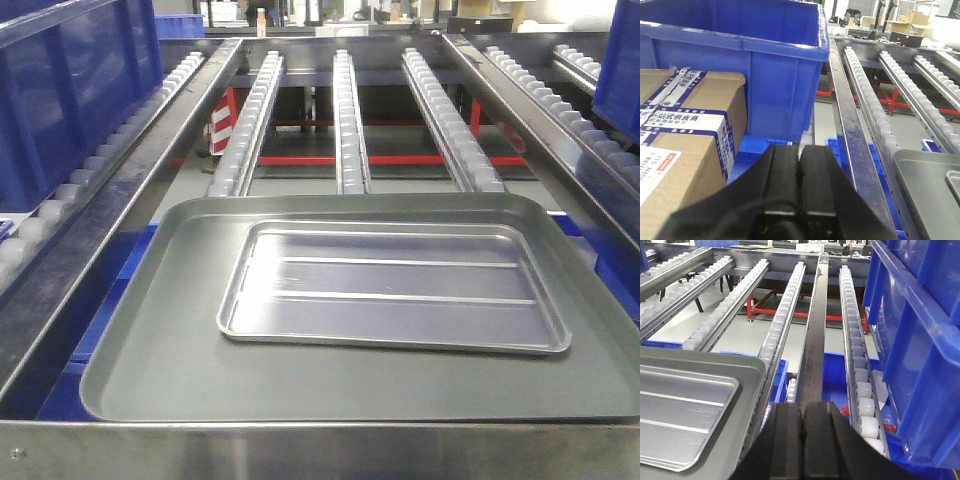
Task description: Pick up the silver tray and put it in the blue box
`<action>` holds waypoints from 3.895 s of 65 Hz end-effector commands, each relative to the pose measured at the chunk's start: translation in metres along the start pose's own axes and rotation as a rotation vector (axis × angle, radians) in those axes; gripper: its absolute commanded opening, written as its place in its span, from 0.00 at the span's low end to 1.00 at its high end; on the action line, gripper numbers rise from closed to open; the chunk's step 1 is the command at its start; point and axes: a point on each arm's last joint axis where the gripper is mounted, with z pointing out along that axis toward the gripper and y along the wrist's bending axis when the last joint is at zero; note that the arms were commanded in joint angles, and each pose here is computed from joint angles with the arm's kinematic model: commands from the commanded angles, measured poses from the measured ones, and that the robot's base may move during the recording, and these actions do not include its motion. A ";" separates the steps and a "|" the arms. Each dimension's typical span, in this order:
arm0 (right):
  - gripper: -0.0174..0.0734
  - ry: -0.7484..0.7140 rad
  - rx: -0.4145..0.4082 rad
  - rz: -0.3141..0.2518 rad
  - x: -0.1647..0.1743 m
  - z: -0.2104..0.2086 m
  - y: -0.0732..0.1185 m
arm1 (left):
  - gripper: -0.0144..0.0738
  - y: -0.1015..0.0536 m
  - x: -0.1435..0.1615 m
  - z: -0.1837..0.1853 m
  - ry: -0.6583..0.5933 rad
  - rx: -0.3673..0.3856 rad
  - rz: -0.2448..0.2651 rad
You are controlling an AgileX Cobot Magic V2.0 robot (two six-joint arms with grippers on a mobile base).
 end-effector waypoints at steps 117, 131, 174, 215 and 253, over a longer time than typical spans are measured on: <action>0.74 0.407 -0.373 -0.084 -0.136 0.104 0.061 | 0.53 -0.101 -0.106 0.102 0.393 0.493 0.102; 0.73 0.643 -0.385 -0.073 -0.112 0.146 0.085 | 0.53 -0.181 -0.079 0.132 0.568 0.684 0.092; 0.73 1.015 -0.108 0.160 -0.061 0.234 0.089 | 0.53 -0.221 -0.029 0.249 1.117 0.292 0.097; 0.73 1.089 -0.079 0.151 -0.013 0.259 0.092 | 0.53 -0.233 0.024 0.268 1.233 0.223 0.132; 0.26 1.086 -0.071 0.157 -0.011 0.261 0.089 | 0.14 -0.233 0.034 0.270 1.253 0.217 0.138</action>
